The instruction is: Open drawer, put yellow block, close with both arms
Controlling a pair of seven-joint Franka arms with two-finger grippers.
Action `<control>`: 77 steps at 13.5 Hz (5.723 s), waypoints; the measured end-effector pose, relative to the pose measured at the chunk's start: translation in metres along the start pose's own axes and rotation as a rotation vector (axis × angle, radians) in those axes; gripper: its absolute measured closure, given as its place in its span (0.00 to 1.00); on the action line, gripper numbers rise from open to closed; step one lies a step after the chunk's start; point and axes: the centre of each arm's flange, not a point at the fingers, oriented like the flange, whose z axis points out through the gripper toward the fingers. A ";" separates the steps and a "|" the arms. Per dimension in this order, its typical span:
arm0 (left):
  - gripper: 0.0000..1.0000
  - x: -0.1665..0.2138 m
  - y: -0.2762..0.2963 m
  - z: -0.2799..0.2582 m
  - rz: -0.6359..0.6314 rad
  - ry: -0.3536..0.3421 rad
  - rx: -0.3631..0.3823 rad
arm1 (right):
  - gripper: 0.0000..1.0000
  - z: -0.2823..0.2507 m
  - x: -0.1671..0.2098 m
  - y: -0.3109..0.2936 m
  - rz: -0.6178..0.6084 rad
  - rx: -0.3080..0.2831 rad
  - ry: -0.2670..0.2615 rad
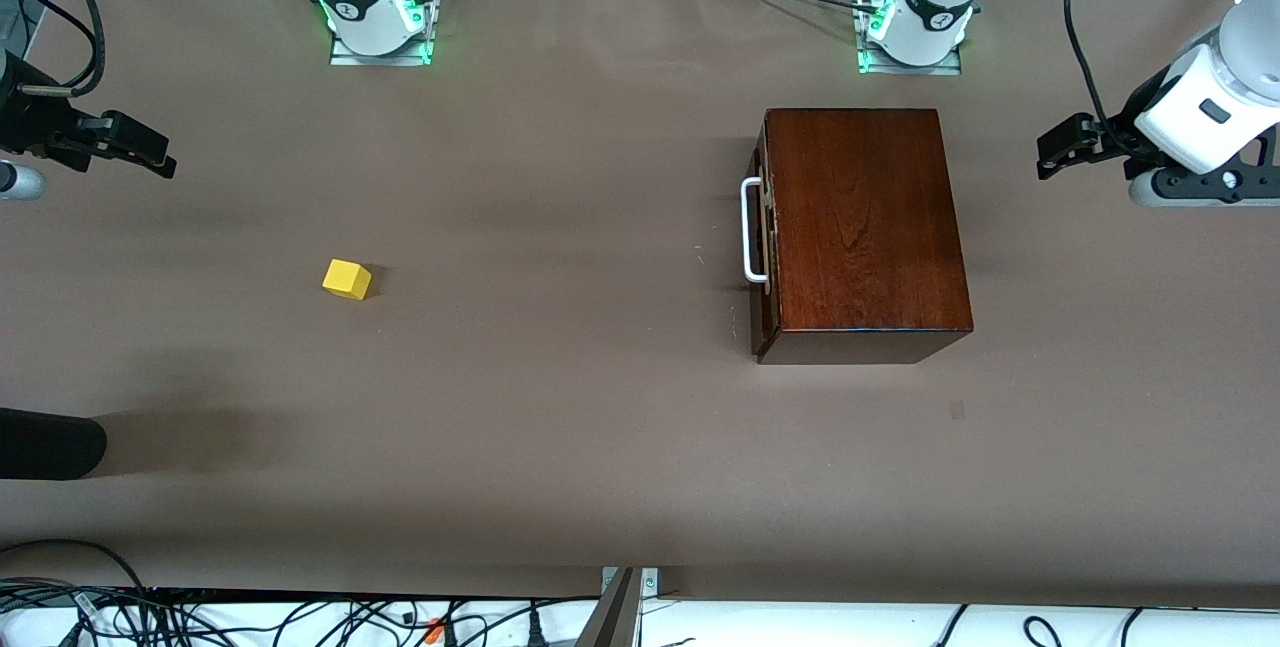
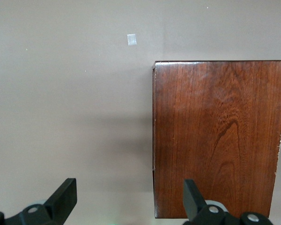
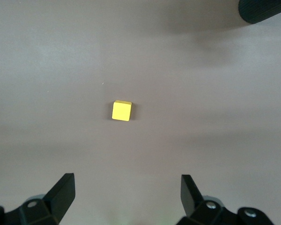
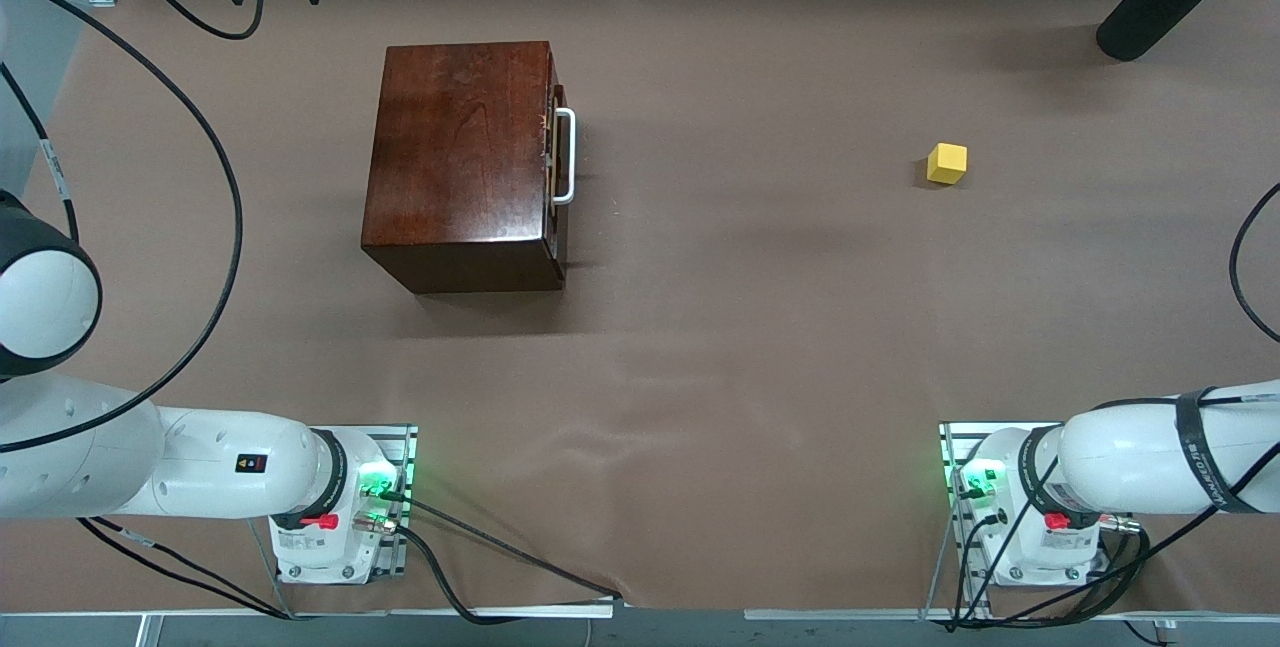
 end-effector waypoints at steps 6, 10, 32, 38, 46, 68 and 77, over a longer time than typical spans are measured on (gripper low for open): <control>0.00 -0.008 0.062 0.003 0.108 -0.006 0.012 | 0.00 0.000 0.000 0.000 0.001 0.000 0.000; 0.00 -0.012 0.148 0.030 0.175 -0.028 0.020 | 0.00 0.000 0.000 0.000 0.001 0.000 0.000; 0.00 -0.057 0.408 0.282 0.074 0.037 0.314 | 0.00 0.000 0.000 0.000 0.001 0.000 0.001; 0.00 -0.054 0.410 0.293 0.080 0.060 0.328 | 0.00 -0.001 0.000 0.000 0.001 0.000 0.000; 0.00 -0.048 0.408 0.320 0.083 0.105 0.370 | 0.00 -0.003 0.000 0.000 0.001 0.000 0.004; 0.00 -0.044 0.439 0.298 -0.035 0.107 0.130 | 0.00 -0.002 -0.001 0.000 0.001 0.000 -0.002; 0.00 -0.043 0.444 0.296 -0.040 0.115 0.084 | 0.00 -0.002 -0.001 0.000 0.000 0.000 -0.003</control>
